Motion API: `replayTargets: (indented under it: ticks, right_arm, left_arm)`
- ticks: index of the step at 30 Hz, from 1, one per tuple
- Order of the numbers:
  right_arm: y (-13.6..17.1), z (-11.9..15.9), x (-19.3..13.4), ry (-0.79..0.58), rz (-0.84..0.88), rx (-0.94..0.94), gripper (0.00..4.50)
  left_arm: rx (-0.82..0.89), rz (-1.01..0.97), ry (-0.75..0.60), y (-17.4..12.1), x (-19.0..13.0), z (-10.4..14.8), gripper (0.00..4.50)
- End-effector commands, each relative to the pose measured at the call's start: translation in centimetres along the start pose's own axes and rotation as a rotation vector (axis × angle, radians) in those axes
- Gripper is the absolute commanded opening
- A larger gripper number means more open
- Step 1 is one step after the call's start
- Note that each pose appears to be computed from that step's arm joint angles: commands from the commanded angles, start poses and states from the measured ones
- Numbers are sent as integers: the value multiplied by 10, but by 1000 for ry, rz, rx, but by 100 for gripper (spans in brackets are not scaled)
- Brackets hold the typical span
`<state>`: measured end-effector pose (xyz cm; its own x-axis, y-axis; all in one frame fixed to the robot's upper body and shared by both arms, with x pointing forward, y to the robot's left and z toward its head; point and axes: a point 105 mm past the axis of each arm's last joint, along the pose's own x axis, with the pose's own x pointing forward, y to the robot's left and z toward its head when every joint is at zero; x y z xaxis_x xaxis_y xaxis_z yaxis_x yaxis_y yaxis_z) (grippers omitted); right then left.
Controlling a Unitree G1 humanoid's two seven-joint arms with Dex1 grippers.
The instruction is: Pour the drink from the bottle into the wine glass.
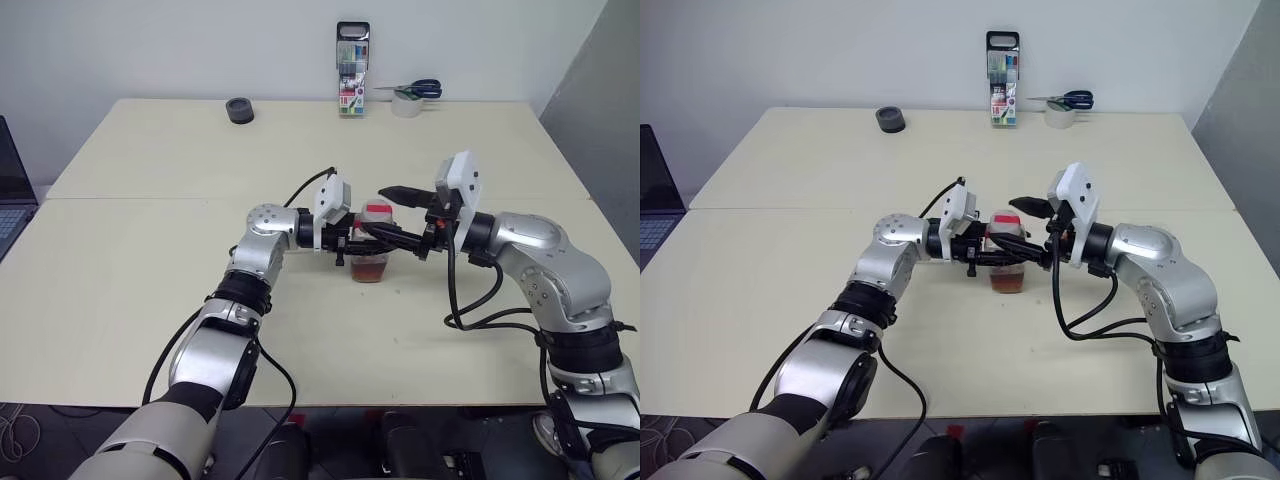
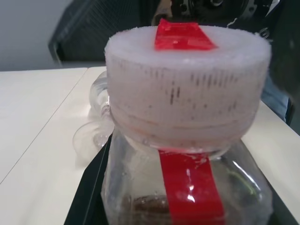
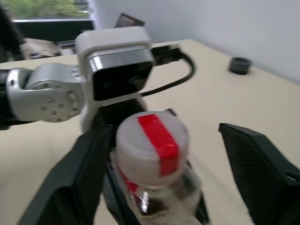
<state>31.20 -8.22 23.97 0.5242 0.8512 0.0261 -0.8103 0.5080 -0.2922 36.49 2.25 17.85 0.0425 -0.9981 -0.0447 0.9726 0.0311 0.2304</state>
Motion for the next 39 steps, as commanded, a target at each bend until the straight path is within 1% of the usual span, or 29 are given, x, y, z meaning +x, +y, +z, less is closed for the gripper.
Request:
replayTargets:
  ticks: [1, 7, 10, 18, 24, 26, 28, 32, 33, 38, 39]
  right_arm:
    - [14, 15, -10, -25, -87, -53, 450]
    - [15, 8, -3, -53, -386, -8, 450]
    - [18, 2, 4, -60, -490, 38, 450]
    - [21, 6, 19, -119, -564, 74, 450]
    - [16, 4, 23, -117, -584, 75, 450]
    - [18, 6, 25, -129, -571, 74, 412]
    - [21, 7, 27, -138, -559, 71, 361]
    - [23, 10, 28, -150, -549, 47, 213]
    - [24, 11, 28, -153, -547, 39, 189]
    - [25, 12, 29, -159, -530, 27, 191]
    - [28, 12, 31, -154, -499, 20, 191]
  left_arm:
    - [39, 26, -51, 10, 3, 23, 174]
    - [38, 41, -62, 15, 6, 27, 173]
    - [44, 23, -58, 14, 8, 27, 173]
    - [60, 1, -49, 12, 10, 26, 173]
    - [66, -1, -45, 11, 10, 25, 173]
    - [66, 1, -44, 12, 10, 25, 173]
    - [60, 5, -47, 12, 9, 25, 173]
    - [58, 6, -43, 12, 8, 23, 173]
    - [58, 5, -41, 12, 8, 23, 173]
    - [59, -5, -35, 10, 8, 20, 173]
    - [60, -10, -34, 9, 8, 20, 173]
